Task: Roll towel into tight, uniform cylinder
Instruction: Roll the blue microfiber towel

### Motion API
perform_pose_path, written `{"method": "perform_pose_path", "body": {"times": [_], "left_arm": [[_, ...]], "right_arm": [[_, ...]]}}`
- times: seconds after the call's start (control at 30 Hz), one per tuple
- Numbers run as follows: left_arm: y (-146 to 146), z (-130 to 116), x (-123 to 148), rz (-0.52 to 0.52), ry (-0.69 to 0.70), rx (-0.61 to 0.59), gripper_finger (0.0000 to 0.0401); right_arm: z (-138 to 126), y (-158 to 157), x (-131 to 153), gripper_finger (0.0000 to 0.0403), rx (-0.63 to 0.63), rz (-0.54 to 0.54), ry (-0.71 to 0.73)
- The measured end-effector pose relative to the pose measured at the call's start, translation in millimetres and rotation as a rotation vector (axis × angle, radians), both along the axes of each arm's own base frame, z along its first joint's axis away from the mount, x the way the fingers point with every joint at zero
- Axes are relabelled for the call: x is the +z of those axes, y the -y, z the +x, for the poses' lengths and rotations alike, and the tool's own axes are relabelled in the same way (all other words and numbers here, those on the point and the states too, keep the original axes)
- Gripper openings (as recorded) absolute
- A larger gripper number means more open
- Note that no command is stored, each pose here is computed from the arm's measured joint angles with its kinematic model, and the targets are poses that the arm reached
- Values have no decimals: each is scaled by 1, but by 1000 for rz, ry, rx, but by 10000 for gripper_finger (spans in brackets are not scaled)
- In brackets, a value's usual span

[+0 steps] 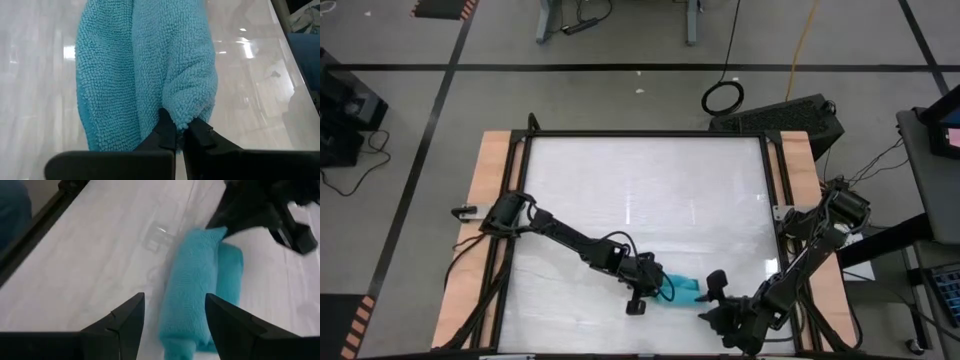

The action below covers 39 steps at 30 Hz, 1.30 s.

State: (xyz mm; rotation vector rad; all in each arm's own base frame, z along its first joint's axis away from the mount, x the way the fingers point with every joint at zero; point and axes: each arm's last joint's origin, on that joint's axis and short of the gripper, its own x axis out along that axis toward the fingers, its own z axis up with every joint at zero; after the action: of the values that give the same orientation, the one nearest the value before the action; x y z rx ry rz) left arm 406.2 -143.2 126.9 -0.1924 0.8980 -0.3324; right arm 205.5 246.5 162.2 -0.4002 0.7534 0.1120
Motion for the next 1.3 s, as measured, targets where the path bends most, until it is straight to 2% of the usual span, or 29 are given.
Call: {"method": "perform_pose_path", "body": {"times": [0.23, 0.5, 0.6, 0.8, 1.0, 1.2, 1.3], "left_arm": [[0, 0, 0, -4, -1, -3, 9], [-1, 0, 0, -17, -4, -6, 10], [-1, 0, 0, -16, -6, -7, 23], [0, 0, 0, -26, -10, -41, 58], [4, -2, 2, 23, 26, -119, 110], [9, -10, 25, 74, 76, -186, 188], [9, -18, 39, 117, 81, -199, 215]], "right_arm": [[5, -2, -19, 190, 39, -78, -33], [13, 4, -27, 164, 15, -108, -54], [18, 8, -27, 158, 1, -112, -56], [27, 18, -28, 157, -47, -55, -103], [34, 27, -30, 157, -74, 1, -159], [38, 31, -30, 157, -77, 25, -184], [40, 33, -30, 158, -87, 51, -201]]}}
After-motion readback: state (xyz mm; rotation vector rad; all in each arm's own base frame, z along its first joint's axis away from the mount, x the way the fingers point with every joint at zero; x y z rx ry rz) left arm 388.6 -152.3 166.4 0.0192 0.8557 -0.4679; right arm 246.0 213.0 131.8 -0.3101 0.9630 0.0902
